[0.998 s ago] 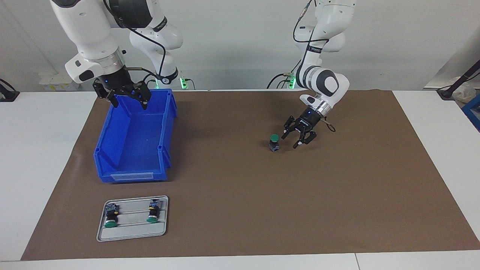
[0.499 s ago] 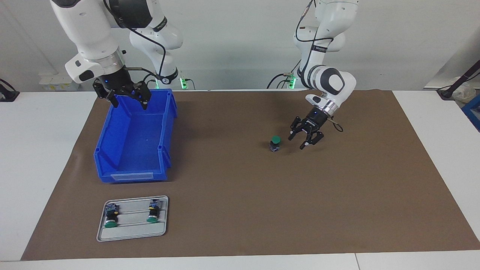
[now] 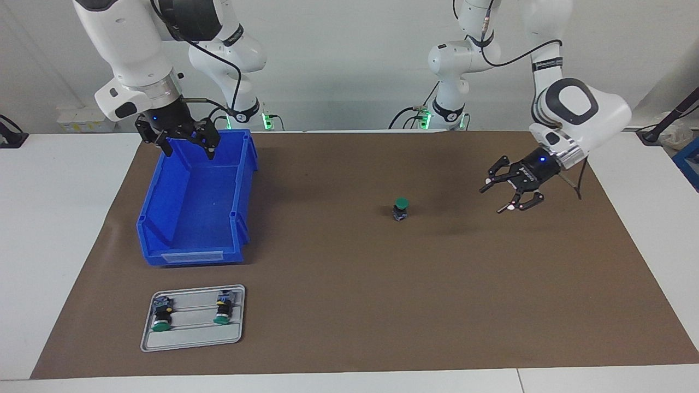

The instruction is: Place and press button with both arms

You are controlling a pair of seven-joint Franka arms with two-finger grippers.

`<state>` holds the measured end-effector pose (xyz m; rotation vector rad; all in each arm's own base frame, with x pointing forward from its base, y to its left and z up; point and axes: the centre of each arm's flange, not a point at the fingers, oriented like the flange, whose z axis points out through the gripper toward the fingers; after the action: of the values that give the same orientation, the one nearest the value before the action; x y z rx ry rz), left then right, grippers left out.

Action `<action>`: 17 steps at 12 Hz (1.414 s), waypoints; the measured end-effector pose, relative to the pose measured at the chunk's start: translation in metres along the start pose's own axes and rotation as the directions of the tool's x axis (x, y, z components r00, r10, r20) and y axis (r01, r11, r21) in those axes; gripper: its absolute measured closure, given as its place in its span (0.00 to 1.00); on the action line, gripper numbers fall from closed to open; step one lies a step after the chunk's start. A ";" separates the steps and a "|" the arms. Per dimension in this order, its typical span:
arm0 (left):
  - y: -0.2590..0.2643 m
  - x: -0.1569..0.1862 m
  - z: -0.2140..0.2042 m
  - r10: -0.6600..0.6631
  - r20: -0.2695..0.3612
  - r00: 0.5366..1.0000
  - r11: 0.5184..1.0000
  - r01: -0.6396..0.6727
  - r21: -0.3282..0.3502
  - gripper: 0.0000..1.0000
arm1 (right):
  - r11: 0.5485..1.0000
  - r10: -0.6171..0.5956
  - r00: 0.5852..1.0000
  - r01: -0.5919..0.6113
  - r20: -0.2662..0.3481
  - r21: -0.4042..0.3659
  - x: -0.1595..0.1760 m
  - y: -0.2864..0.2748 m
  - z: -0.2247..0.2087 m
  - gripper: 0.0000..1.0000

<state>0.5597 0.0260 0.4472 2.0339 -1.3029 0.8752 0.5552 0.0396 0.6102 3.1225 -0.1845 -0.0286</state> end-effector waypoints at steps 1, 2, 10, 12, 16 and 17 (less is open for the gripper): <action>-0.012 0.016 -0.014 -0.031 0.049 0.998 0.999 0.032 -0.018 0.30 | 1.000 0.000 1.000 0.000 0.000 0.000 0.000 0.000 0.000 0.00; -0.023 0.031 -0.023 -0.061 0.100 0.993 0.998 0.064 -0.024 0.30 | 1.000 0.000 1.000 0.000 0.000 0.000 0.000 0.000 0.000 0.00; -0.012 0.132 0.021 -0.256 0.527 0.811 0.966 0.204 0.156 0.39 | 1.000 0.000 1.000 0.000 0.000 0.000 0.000 0.000 0.000 0.00; 0.011 0.164 0.050 -0.361 0.587 0.725 0.929 0.224 0.295 0.40 | 1.000 0.000 1.000 0.000 0.000 0.000 0.000 0.000 0.000 0.00; 0.034 0.175 0.072 -0.578 0.578 0.575 0.810 0.317 0.494 0.40 | 1.000 0.000 1.000 0.000 0.000 0.000 0.000 0.000 0.000 0.00; 0.031 0.172 0.064 -0.614 0.565 0.552 0.784 0.340 0.520 0.39 | 1.000 0.000 1.000 0.000 0.000 0.000 0.000 0.000 0.000 0.00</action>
<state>0.5985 -0.1284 0.5430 3.0112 -0.8117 -0.0047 0.5551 0.0396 0.6101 3.1224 -0.1845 -0.0289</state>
